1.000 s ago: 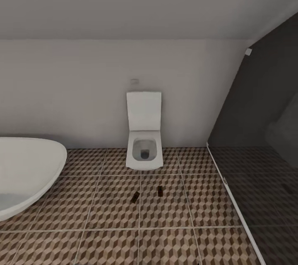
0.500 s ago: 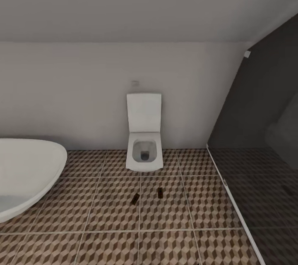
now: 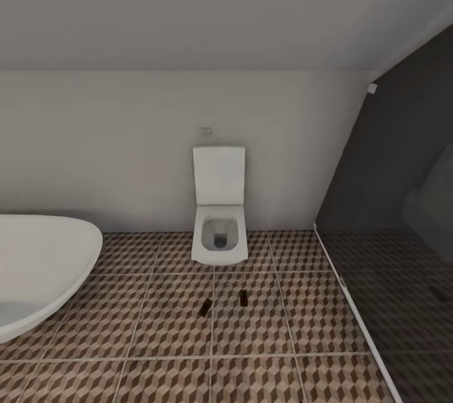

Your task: Take the four mousetraps from the cabinet in the bathroom and place them on the bathroom floor. Make sure all four end up on the same floor surface, and ensure that at least two of them are either under or directly next to the same bathroom sink.

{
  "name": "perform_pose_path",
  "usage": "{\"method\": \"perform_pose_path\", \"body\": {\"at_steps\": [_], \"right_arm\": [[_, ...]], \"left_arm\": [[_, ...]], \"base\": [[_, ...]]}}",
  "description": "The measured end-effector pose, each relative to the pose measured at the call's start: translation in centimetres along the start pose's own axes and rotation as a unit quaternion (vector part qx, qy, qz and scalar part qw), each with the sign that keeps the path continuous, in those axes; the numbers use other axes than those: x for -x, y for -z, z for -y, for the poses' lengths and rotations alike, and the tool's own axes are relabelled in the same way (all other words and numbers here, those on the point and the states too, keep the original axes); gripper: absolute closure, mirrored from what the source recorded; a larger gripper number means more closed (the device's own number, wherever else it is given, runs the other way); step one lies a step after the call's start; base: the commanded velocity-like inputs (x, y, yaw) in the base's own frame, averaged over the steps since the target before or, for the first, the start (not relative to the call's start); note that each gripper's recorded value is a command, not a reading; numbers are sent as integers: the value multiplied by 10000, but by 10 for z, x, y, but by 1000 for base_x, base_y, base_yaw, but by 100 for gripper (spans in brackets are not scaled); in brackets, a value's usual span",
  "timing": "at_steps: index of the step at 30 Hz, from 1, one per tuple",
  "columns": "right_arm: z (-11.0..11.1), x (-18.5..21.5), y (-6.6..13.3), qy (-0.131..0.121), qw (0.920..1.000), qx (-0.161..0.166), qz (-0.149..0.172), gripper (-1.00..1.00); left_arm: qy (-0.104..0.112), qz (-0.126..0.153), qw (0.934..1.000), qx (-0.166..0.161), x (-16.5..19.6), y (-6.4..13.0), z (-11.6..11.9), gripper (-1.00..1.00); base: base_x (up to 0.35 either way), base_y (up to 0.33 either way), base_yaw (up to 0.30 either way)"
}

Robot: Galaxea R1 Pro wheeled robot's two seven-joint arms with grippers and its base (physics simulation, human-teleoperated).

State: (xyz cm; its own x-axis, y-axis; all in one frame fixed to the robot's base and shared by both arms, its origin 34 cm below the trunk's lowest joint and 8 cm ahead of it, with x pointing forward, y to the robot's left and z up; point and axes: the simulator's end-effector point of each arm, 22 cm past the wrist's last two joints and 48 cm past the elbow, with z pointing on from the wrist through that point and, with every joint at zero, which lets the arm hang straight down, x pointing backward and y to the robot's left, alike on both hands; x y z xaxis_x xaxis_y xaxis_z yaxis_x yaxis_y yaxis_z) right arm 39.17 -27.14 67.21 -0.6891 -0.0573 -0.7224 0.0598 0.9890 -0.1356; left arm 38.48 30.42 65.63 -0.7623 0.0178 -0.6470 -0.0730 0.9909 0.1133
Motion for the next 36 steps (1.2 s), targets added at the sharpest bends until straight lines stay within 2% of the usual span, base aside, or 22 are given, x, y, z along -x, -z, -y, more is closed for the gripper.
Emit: {"method": "perform_pose_path", "body": {"at_steps": [36], "right_arm": [[1, 24, -2, -39, 9996, -16, 280, -100]], "left_arm": [[34, 281, 9996, 3, 25, 0, -1, -100]], "base": [[0, 0, 0]]}}
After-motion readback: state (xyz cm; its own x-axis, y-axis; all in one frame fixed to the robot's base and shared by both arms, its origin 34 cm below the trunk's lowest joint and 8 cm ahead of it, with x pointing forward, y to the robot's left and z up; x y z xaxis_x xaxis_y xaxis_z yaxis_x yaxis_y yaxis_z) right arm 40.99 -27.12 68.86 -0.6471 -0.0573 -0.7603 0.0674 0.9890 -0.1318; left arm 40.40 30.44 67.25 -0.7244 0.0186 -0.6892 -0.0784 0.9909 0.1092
